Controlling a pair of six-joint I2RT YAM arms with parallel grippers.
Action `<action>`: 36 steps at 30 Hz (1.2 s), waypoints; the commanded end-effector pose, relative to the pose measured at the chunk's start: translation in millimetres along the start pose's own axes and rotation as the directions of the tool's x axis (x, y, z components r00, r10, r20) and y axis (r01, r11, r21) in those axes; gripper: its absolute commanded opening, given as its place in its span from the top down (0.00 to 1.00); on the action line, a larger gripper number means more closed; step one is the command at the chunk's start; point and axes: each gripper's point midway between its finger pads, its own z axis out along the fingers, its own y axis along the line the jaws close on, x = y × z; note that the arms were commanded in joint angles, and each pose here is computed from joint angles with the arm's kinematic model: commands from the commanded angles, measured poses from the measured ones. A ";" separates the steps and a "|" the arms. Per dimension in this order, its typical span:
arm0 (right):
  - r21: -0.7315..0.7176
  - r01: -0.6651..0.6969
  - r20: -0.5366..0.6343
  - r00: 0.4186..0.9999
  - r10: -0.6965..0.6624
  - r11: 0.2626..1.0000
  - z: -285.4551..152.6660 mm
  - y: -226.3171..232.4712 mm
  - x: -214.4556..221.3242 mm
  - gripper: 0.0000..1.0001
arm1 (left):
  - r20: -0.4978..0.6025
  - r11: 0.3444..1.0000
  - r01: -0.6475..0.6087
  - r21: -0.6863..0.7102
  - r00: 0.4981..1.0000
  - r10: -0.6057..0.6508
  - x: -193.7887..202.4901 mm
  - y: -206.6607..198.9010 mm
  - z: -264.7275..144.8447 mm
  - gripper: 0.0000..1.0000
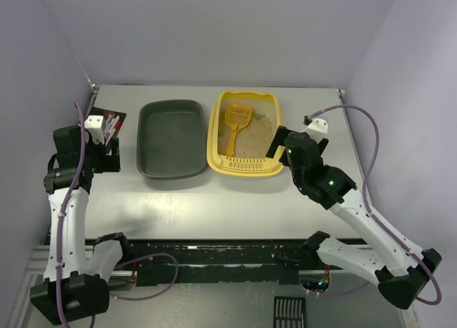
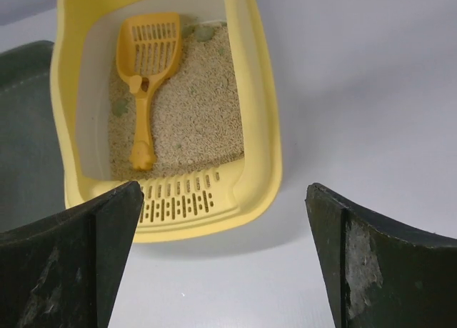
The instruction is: Clean the litter box
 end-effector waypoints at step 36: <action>-0.104 0.073 -0.288 0.952 -0.101 0.992 178.0 125.1 102.3 0.56 | -0.022 0.986 0.079 -0.150 0.996 -0.083 -9.2 28.1 5.8 0.01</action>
